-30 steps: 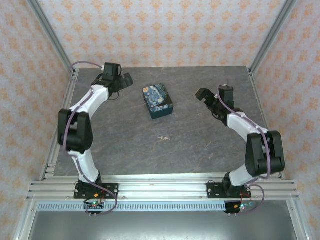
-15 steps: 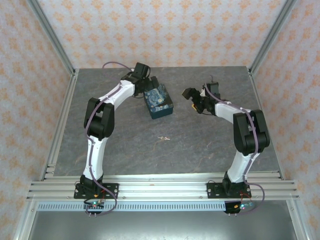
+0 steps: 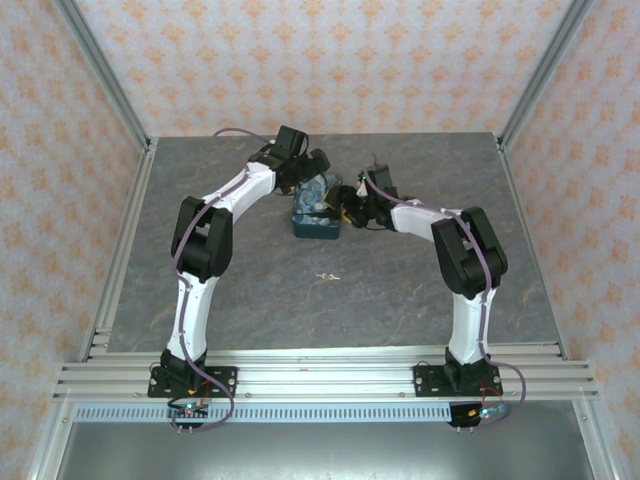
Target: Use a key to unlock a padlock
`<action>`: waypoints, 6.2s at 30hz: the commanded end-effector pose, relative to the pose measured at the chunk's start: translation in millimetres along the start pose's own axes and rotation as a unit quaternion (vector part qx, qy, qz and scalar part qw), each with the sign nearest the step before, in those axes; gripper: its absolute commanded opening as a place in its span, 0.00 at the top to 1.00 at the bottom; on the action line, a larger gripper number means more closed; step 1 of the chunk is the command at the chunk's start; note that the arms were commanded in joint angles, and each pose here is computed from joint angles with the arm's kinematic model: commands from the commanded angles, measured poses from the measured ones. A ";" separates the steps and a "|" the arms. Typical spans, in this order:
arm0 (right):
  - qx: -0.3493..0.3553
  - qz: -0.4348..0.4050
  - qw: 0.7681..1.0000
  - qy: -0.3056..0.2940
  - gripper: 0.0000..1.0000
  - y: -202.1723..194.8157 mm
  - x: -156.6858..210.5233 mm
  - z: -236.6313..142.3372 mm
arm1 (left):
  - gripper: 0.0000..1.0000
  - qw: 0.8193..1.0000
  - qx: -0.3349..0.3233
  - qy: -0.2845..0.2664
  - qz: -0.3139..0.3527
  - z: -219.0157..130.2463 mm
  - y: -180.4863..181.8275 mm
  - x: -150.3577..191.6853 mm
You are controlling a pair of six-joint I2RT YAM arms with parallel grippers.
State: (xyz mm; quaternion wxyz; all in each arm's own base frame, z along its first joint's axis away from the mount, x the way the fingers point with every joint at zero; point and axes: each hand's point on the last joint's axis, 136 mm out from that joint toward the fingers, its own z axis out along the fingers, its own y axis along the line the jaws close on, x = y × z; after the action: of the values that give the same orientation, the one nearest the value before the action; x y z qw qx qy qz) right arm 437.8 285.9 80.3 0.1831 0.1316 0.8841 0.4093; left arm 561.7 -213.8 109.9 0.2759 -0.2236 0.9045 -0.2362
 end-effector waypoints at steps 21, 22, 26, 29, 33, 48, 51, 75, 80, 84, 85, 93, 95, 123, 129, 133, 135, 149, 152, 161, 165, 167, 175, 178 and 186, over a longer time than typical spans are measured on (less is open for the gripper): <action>0.112 -0.123 0.982 -0.094 0.01 0.6 20.1 -110.2 | 0.00 0.998 0.018 -0.065 0.001 -142.4 29.0 -27.8; 0.104 -0.122 0.983 -0.089 0.01 4.3 13.8 -106.3 | 0.00 0.998 0.008 -0.061 0.005 -149.1 38.1 -19.6; 0.089 -0.110 0.988 -0.066 0.00 13.8 -7.1 -84.4 | 0.00 0.998 -0.025 -0.060 0.007 -168.2 78.6 13.6; 0.088 -0.104 0.990 -0.048 0.03 17.3 -18.0 -61.4 | 0.00 0.997 -0.035 -0.065 -0.005 -172.1 102.0 29.6; 0.081 -0.090 0.992 -0.023 0.10 22.4 -27.4 -34.0 | 0.00 0.998 -0.033 -0.052 -0.019 -160.4 112.9 43.6; 0.046 -0.059 0.997 0.003 0.17 24.0 -15.9 -14.9 | 0.00 1.000 0.010 0.005 -0.014 -83.6 57.4 58.7; 0.032 -0.055 0.998 0.007 0.18 26.8 -7.4 -19.2 | 0.00 1.000 0.016 0.012 -0.005 -76.3 43.5 61.8; 0.054 -0.016 0.996 -0.075 0.01 -8.5 2.7 -50.0 | 0.00 0.999 0.023 0.022 0.021 -62.3 20.0 85.6; 0.077 -0.035 0.988 -0.129 0.01 -13.6 -9.9 -76.0 | 0.00 0.999 0.021 0.016 0.027 -60.6 16.7 76.5; 0.113 -0.058 0.982 -0.140 0.01 -25.2 -6.4 -97.2 | 0.00 1.000 0.013 0.011 0.025 -59.9 21.8 66.8; 0.117 -0.066 0.981 -0.138 0.01 -27.9 -2.5 -101.6 | 0.00 1.000 0.010 0.009 0.021 -60.8 25.1 63.5; 0.102 -0.142 0.985 -0.015 0.06 -35.1 78.7 -121.7 | 0.00 0.999 0.012 -0.031 0.016 -111.0 55.3 42.2; 0.114 -0.181 0.976 0.028 0.11 -35.7 106.4 -122.1 | 0.00 0.999 0.004 -0.036 0.026 -129.0 65.3 47.5; 0.221 -0.353 0.890 0.186 0.47 -53.7 156.6 -41.6 | 0.00 1.000 0.005 -0.009 -0.028 -168.4 117.8 108.9; 0.217 -0.356 0.886 0.201 0.50 -58.3 174.3 -39.5 | 0.00 1.000 0.001 -0.007 -0.029 -164.7 120.0 109.9; 0.213 -0.364 0.882 0.210 0.55 -57.6 189.3 -42.4 | 0.00 1.000 0.001 -0.006 -0.030 -162.6 120.2 110.2; 0.213 -0.367 0.881 0.211 0.56 -57.0 194.7 -45.2 | 0.00 1.000 0.003 -0.007 -0.030 -161.5 119.4 109.6; 0.263 -0.391 0.874 0.117 0.54 -48.6 155.8 -48.8 | 0.00 0.999 0.008 -0.004 -0.035 -157.2 117.3 109.6; 0.259 -0.392 0.873 0.134 0.54 -49.7 160.5 -42.8 | 0.00 0.999 0.008 -0.003 -0.035 -157.2 117.2 109.7; 0.243 -0.383 0.875 0.170 0.55 -56.4 177.2 -35.6 | 0.00 0.999 0.012 -0.004 -0.035 -156.4 114.9 108.4; 0.249 -0.384 0.871 0.179 0.57 -62.5 182.5 -34.1 | 0.00 0.999 0.013 -0.002 -0.039 -155.9 113.4 107.5; 0.256 -0.387 0.867 0.180 0.59 -65.8 183.8 -33.9 | 0.00 0.999 0.009 -0.004 -0.048 -156.3 114.7 106.1; 0.274 -0.392 0.859 0.181 0.68 -70.9 187.5 -31.4 | 0.00 0.996 -0.047 -0.021 -0.071 -168.9 131.6 100.2; 0.273 -0.393 0.859 0.182 0.74 -68.5 190.1 -27.7 | 0.00 0.996 -0.050 -0.016 -0.077 -170.0 132.6 102.5; 0.262 -0.382 0.868 0.180 1.00 -61.7 193.0 -29.9 | 0.00 0.996 -0.040 -0.022 -0.082 -174.8 130.8 102.5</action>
State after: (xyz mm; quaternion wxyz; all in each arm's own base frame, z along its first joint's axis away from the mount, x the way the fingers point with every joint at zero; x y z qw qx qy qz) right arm 262.5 299.8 23.0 0.1532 -0.2422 0.9550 0.0759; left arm 344.2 -119.1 112.6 0.2513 -0.2989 0.8942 -0.2189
